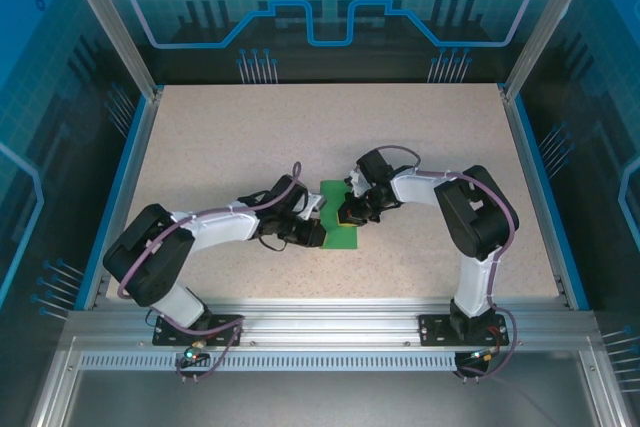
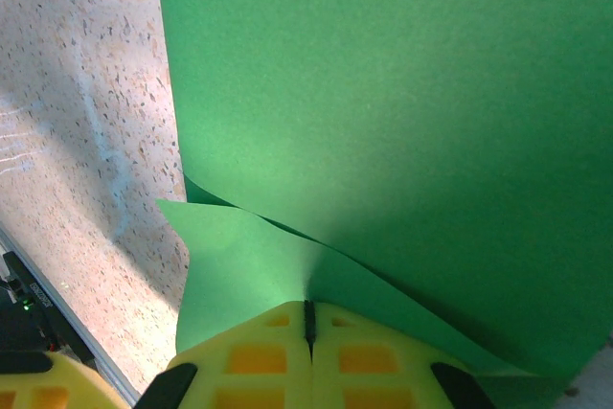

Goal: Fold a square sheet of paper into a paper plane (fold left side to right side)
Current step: Fold the triangle a second time at the center of the table.

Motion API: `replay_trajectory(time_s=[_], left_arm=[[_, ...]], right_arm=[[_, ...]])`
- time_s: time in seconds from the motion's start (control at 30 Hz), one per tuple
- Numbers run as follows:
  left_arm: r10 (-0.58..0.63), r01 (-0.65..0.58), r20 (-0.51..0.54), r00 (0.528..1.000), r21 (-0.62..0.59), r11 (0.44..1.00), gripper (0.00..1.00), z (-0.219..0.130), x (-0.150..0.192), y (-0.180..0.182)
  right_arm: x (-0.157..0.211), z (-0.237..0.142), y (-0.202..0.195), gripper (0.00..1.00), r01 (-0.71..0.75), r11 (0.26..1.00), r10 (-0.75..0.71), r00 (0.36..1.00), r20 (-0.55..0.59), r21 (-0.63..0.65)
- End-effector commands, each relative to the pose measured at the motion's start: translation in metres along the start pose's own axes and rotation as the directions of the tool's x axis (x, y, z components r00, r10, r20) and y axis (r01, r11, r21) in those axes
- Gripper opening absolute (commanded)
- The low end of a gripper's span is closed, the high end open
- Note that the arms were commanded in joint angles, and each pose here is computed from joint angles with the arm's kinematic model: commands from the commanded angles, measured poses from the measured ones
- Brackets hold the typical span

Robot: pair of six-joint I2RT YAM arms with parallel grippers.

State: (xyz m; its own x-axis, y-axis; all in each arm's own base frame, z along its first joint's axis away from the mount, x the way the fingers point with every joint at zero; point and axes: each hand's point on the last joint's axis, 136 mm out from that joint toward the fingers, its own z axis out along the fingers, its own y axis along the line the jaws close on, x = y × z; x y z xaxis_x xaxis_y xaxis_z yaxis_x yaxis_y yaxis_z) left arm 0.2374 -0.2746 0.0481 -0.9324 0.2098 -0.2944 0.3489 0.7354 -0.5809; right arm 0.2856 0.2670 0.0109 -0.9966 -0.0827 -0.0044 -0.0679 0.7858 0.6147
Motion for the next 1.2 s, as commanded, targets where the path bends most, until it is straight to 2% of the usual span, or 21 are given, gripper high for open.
replay_trajectory(time_s=[0.0, 0.27, 0.47, 0.67, 1.17], left_arm=[[0.009, -0.008, -0.017, 1.0, 0.026, 1.0, 0.13, 0.007, -0.007, -0.003], [-0.018, 0.016, -0.034, 0.999, -0.048, 0.999, 0.13, 0.024, -0.007, 0.019], [-0.038, 0.032, -0.058, 0.998, -0.094, 0.995, 0.02, 0.03, 0.002, 0.032], [-0.043, 0.035, -0.07, 0.997, -0.104, 0.994, 0.0, 0.03, 0.008, 0.036], [-0.034, 0.025, -0.075, 0.997, -0.12, 0.992, 0.0, 0.03, 0.012, 0.038]], right_arm=[[0.013, 0.005, -0.032, 0.0, -0.067, 0.993, 0.072, 0.997, -0.042, 0.102], [0.013, 0.004, -0.029, 0.0, -0.057, 0.994, 0.061, 0.997, -0.041, 0.092], [0.004, -0.006, -0.015, 0.0, -0.007, 0.999, 0.007, 1.0, 0.003, 0.054], [0.003, -0.025, 0.008, 0.0, 0.065, 0.998, -0.065, 0.997, 0.033, 0.02], [0.028, -0.001, 0.031, 0.0, 0.133, 0.991, -0.134, 0.989, -0.066, -0.021]])
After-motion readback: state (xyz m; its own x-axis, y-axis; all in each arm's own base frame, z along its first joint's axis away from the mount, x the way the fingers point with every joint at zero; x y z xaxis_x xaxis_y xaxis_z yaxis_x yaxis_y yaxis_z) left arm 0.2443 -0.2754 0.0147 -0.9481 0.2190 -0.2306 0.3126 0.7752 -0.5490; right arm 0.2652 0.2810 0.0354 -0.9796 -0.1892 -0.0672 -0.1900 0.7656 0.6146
